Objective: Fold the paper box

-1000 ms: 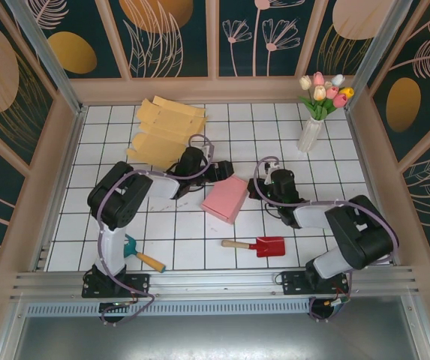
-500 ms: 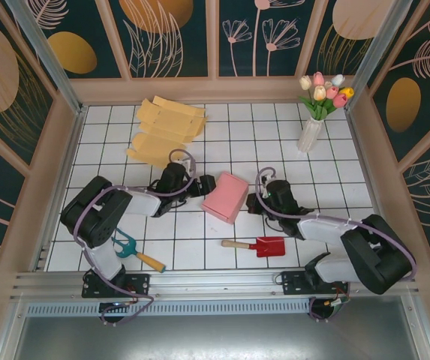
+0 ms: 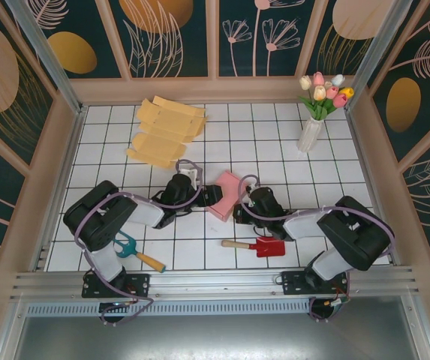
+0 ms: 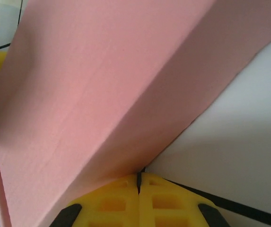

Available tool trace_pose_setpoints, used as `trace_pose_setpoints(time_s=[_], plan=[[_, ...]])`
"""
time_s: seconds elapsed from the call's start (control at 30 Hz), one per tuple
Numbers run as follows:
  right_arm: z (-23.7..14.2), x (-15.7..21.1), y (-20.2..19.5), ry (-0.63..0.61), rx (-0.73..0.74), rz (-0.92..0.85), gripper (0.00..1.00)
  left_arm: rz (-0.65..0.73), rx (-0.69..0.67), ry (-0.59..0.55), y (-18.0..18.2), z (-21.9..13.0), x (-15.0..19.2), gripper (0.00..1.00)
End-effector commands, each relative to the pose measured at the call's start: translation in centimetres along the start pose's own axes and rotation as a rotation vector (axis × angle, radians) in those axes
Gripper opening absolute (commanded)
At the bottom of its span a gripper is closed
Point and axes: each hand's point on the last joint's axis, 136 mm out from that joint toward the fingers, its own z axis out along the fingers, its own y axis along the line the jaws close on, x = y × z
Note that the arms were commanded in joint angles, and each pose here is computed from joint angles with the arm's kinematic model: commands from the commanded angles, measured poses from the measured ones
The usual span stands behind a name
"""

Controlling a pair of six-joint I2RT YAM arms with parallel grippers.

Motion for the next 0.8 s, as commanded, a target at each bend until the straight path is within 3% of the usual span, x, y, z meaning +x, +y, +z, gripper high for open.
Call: trace_pose_setpoints(time_s=[0.0, 0.17, 0.37, 0.5, 0.77], plan=[[0.3, -2.2, 6.2, -0.052, -0.207, -0.006, 0.0, -0.065, 0.125, 0.042, -2.8, 0.6, 2.0, 0.79], [0.3, -3.5, 9.1, -0.11, -0.305, 0.049, 0.0, -0.103, 0.16, 0.012, -4.1, 1.0, 1.4, 0.79], [-0.4, -5.3, 10.3, -0.268, -0.388, 0.216, 0.0, -0.113, 0.098, -0.044, -3.8, 1.9, -0.2, 0.8], [1.2, -4.6, 11.7, -0.242, -0.369, 0.252, 0.0, -0.11, 0.03, -0.063, -3.2, 3.7, -1.3, 0.8], [3.5, -3.9, 12.5, -0.212, -0.332, 0.256, 0.0, -0.185, 0.04, -0.104, -2.9, 4.5, -1.9, 0.79]])
